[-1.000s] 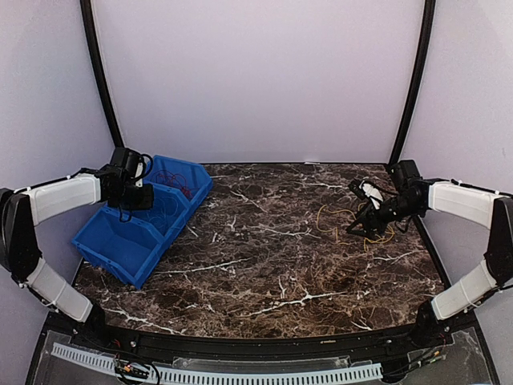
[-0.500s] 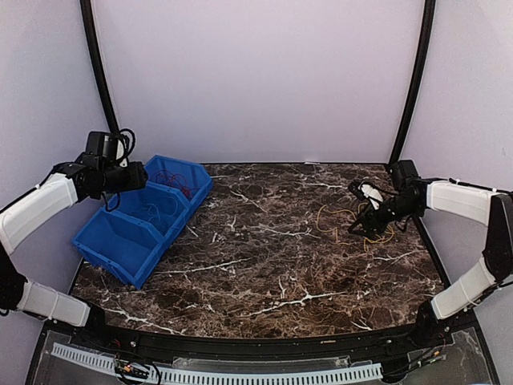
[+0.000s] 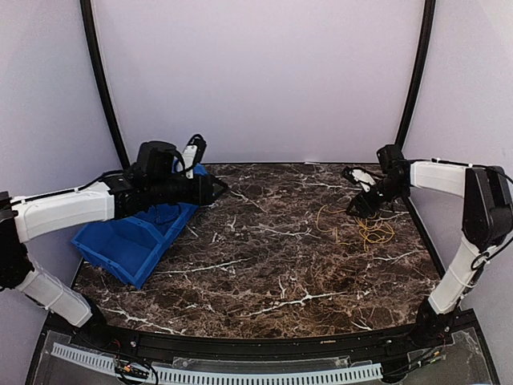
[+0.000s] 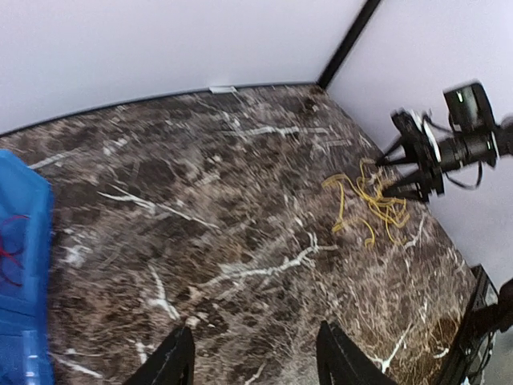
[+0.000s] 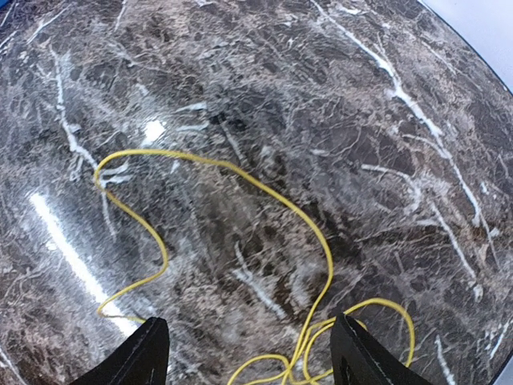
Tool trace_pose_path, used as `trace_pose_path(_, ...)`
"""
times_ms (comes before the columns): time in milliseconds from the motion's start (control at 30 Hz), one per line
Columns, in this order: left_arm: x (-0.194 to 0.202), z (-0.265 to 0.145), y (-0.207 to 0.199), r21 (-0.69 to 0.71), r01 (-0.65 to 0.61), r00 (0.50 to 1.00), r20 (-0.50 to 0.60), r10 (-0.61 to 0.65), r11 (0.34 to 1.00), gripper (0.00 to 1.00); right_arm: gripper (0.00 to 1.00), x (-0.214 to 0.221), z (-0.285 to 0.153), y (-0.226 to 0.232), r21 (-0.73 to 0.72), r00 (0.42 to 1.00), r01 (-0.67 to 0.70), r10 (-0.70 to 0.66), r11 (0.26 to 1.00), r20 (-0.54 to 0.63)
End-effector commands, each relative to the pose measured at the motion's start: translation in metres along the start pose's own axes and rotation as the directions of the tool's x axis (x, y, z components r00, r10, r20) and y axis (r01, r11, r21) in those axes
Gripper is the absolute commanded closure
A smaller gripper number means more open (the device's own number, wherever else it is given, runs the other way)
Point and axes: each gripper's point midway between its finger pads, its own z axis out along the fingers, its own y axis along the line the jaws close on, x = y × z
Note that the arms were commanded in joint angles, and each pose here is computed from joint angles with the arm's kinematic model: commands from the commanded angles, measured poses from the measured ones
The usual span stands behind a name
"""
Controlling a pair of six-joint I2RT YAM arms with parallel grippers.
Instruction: Untangle the cables
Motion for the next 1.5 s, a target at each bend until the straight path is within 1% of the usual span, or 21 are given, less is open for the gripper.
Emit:
trace_pose_path(0, 0.03, 0.035, -0.049, 0.143, -0.017, 0.998, -0.054, 0.025, 0.99, 0.45, 0.29, -0.024, 0.013, -0.021, 0.033, 0.999, 0.049, -0.049, 0.998, 0.001)
trace_pose_path(100, 0.048, 0.052, -0.062, 0.185, 0.024, 0.995, -0.097, -0.006, 0.982, 0.45, 0.28, -0.032, 0.035, -0.027, 0.02, 0.996, 0.08, -0.079, 0.997, -0.029)
trace_pose_path(200, 0.06, 0.06, -0.061, 0.203, 0.106, 0.991, -0.106, -0.086, 0.974, 0.45, 0.29, -0.038, 0.058, -0.024, -0.011, 0.993, 0.111, -0.112, 0.994, -0.045)
trace_pose_path(300, 0.071, 0.066, -0.061, 0.216, 0.15, 0.984, -0.124, -0.125, 0.965, 0.45, 0.29, -0.041, 0.082, -0.014, -0.049, 0.986, 0.149, -0.152, 0.988, -0.066)
trace_pose_path(367, 0.078, 0.07, -0.062, 0.224, 0.164, 0.982, -0.134, -0.136, 0.961, 0.45, 0.31, -0.044, 0.093, -0.006, -0.065, 0.982, 0.166, -0.171, 0.984, -0.076)
trace_pose_path(400, 0.076, 0.071, -0.064, 0.24, 0.162, 0.983, -0.127, -0.135, 0.957, 0.46, 0.34, -0.047, 0.097, -0.001, -0.074, 0.981, 0.172, -0.177, 0.982, -0.073)
trace_pose_path(433, 0.081, 0.074, -0.065, 0.243, 0.162, 0.982, -0.136, -0.132, 0.956, 0.45, 0.41, -0.052, 0.099, 0.005, -0.087, 0.981, 0.179, -0.185, 0.98, -0.062)
trace_pose_path(500, 0.085, 0.08, -0.066, 0.258, 0.155, 0.983, -0.132, -0.124, 0.954, 0.46, 0.74, -0.061, 0.098, 0.022, -0.133, 0.979, 0.191, -0.198, 0.973, -0.041)
trace_pose_path(533, 0.082, 0.082, -0.069, 0.278, 0.149, 0.986, -0.111, -0.122, 0.949, 0.45, 0.89, -0.066, 0.096, 0.03, -0.153, 0.979, 0.194, -0.201, 0.969, -0.031)
trace_pose_path(567, 0.089, 0.085, -0.069, 0.285, 0.153, 0.985, -0.117, -0.124, 0.946, 0.45, 1.0, -0.07, 0.093, 0.041, -0.169, 0.978, 0.202, -0.208, 0.965, -0.019)
trace_pose_path(633, 0.092, 0.086, -0.078, 0.343, 0.138, 0.99, -0.081, -0.117, 0.929, 0.45, 1.0, -0.079, 0.083, 0.062, -0.196, 0.975, 0.22, -0.221, 0.956, 0.015)
trace_pose_path(667, 0.086, 0.086, -0.088, 0.383, 0.114, 0.993, -0.029, -0.111, 0.917, 0.45, 1.0, -0.081, 0.078, 0.072, -0.208, 0.974, 0.228, -0.227, 0.951, 0.028)
trace_pose_path(700, 0.081, 0.085, -0.093, 0.4, 0.089, 0.994, 0.018, -0.105, 0.912, 0.44, 1.0, -0.085, 0.069, 0.081, -0.214, 0.971, 0.239, -0.234, 0.947, 0.048)
trace_pose_path(767, 0.083, 0.09, -0.103, 0.405, 0.041, 0.995, 0.064, -0.073, 0.913, 0.42, 1.0, -0.084, 0.063, 0.099, -0.236, 0.97, 0.244, -0.238, 0.941, 0.051)
trace_pose_path(800, 0.091, 0.094, -0.11, 0.406, 0.012, 0.997, 0.069, -0.043, 0.914, 0.41, 1.0, -0.084, 0.059, 0.107, -0.247, 0.968, 0.251, -0.245, 0.936, 0.055)
trace_pose_path(867, 0.09, 0.101, -0.124, 0.415, -0.028, 0.994, 0.106, -0.017, 0.91, 0.39, 1.0, -0.085, 0.053, 0.118, -0.263, 0.967, 0.255, -0.248, 0.93, 0.06)
trace_pose_path(967, 0.087, 0.109, -0.136, 0.42, -0.054, 0.987, 0.159, -0.014, 0.906, 0.37, 1.0, -0.088, 0.045, 0.13, -0.275, 0.963, 0.269, -0.26, 0.923, 0.071)
trace_pose_path(1100, 0.088, 0.123, -0.148, 0.445, -0.062, 0.982, 0.189, -0.026, 0.893, 0.37, 1.0, -0.091, 0.04, 0.137, -0.276, 0.96, 0.279, -0.266, 0.92, 0.081)
trace_pose_path(1167, 0.087, 0.13, -0.15, 0.443, -0.061, 0.98, 0.198, -0.032, 0.894, 0.38, 1.0, -0.093, 0.038, 0.139, -0.278, 0.96, 0.28, -0.267, 0.919, 0.086)
trace_pose_path(1333, 0.082, 0.152, -0.136, 0.34, -0.034, 0.977, 0.21, -0.04, 0.94, 0.46, 1.0, -0.091, 0.037, 0.145, -0.301, 0.96, 0.281, -0.266, 0.911, 0.092)
trace_pose_path(1467, 0.083, 0.159, -0.138, 0.334, -0.083, 0.975, 0.222, 0.007, 0.939, 0.54, 1.0, -0.087, 0.036, 0.148, -0.312, 0.96, 0.281, -0.265, 0.908, 0.094)
